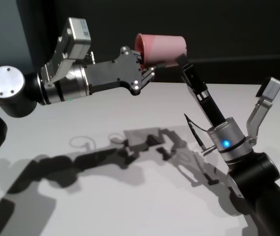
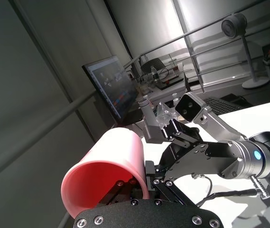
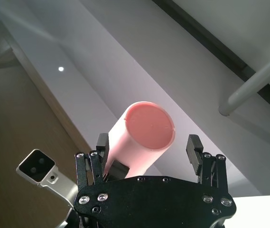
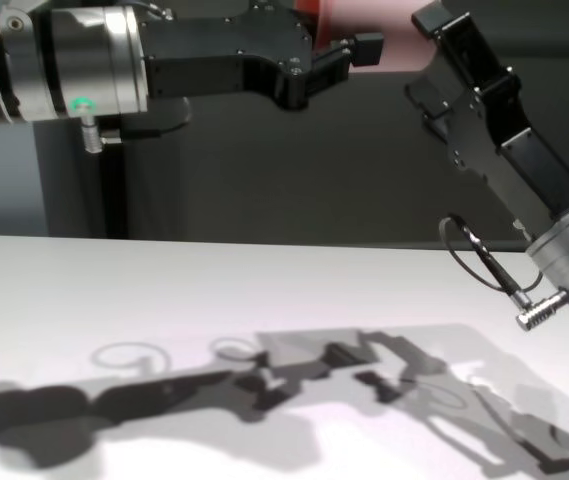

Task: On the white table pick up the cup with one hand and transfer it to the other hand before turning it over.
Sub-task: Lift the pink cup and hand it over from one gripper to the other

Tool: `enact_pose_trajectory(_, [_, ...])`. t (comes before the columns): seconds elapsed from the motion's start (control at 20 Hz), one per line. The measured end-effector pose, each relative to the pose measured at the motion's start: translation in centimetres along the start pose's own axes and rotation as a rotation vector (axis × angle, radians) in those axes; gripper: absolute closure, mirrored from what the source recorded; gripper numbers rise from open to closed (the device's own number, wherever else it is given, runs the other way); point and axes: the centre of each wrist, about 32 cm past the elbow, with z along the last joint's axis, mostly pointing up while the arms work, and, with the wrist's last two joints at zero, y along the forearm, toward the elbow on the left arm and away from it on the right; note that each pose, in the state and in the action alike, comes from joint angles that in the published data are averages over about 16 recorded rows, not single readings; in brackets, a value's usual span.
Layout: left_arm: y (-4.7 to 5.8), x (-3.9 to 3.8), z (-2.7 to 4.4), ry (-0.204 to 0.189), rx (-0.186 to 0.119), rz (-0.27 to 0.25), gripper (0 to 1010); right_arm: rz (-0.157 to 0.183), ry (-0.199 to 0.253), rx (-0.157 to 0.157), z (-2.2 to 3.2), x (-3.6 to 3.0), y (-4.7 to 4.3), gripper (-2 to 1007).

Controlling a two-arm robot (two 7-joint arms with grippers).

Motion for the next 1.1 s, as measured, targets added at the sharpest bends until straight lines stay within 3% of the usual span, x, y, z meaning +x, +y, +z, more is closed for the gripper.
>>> enact_pose_trajectory(0.65, [0.0,0.0,0.0,0.0,0.0,0.0,973,0.065,0.064,0.019,-0.3,0.95,0.37,3])
enact_pose_trajectory(1.1, [0.01,0.0,0.0,0.0,0.0,0.0,973,0.036,0.068,0.036,-0.43,0.99,0.55,3])
